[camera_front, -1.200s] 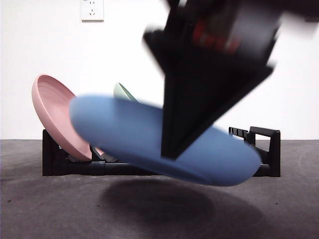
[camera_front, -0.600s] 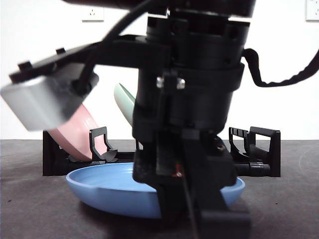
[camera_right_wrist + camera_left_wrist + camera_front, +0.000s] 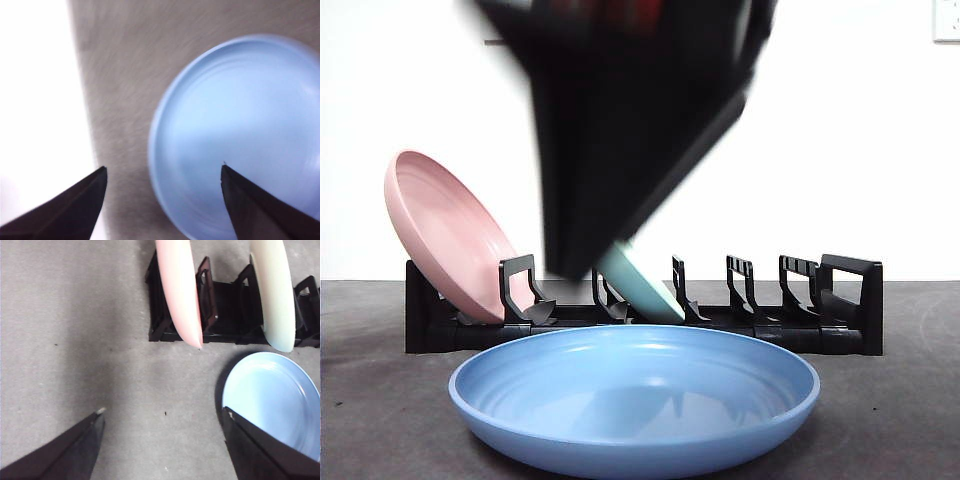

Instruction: Place the plate

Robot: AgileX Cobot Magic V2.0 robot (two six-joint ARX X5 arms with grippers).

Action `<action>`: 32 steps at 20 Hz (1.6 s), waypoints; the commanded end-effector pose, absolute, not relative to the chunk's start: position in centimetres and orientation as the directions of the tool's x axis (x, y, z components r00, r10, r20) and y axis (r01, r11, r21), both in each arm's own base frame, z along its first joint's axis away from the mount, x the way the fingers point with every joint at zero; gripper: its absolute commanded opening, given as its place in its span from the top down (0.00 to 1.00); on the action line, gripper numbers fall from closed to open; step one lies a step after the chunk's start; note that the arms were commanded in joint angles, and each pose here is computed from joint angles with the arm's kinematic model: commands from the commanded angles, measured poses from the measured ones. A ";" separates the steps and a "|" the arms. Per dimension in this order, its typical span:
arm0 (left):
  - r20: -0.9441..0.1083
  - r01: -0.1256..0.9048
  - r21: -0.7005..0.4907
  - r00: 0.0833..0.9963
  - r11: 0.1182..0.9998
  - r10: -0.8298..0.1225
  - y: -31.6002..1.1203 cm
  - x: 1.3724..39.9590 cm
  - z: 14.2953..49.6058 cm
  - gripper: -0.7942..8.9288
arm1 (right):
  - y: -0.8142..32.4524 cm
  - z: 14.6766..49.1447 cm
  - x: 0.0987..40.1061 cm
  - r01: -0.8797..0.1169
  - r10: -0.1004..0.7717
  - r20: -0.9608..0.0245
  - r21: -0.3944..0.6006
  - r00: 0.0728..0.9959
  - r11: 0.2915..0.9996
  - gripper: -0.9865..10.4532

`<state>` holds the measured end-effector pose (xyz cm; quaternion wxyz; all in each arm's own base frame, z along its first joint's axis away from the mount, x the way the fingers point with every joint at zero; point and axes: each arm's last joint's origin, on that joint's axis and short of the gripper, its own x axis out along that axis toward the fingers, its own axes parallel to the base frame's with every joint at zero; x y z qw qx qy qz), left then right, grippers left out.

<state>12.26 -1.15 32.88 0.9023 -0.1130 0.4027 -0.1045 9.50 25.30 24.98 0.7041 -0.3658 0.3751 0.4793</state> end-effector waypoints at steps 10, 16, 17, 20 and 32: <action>-0.778 0.073 -0.315 0.551 0.946 -0.301 -2.5 18.3 33.9 0.54 | 11.8 34.6 10.7 -0.638 0.508 -0.644 0.041 0.572 0.769 0.60; -0.794 0.060 -0.227 0.566 0.972 -0.220 -4.1 25.1 35.9 0.54 | 10.3 35.1 10.3 -0.593 0.491 -0.626 0.056 0.606 0.803 0.60; -0.792 0.067 -0.227 0.568 0.972 -0.224 -4.4 26.1 36.1 0.54 | 10.3 35.0 10.3 -0.593 0.488 -0.630 0.055 0.604 0.804 0.60; -0.795 0.070 -0.200 0.571 0.977 -0.203 -5.2 28.3 35.8 0.54 | 10.3 35.0 10.2 -0.591 0.482 -0.636 0.051 0.602 0.805 0.60; -0.818 0.047 -0.154 0.554 0.987 -0.154 -6.3 33.2 31.7 0.55 | 10.2 34.9 10.3 -0.577 0.461 -0.642 0.036 0.613 0.816 0.60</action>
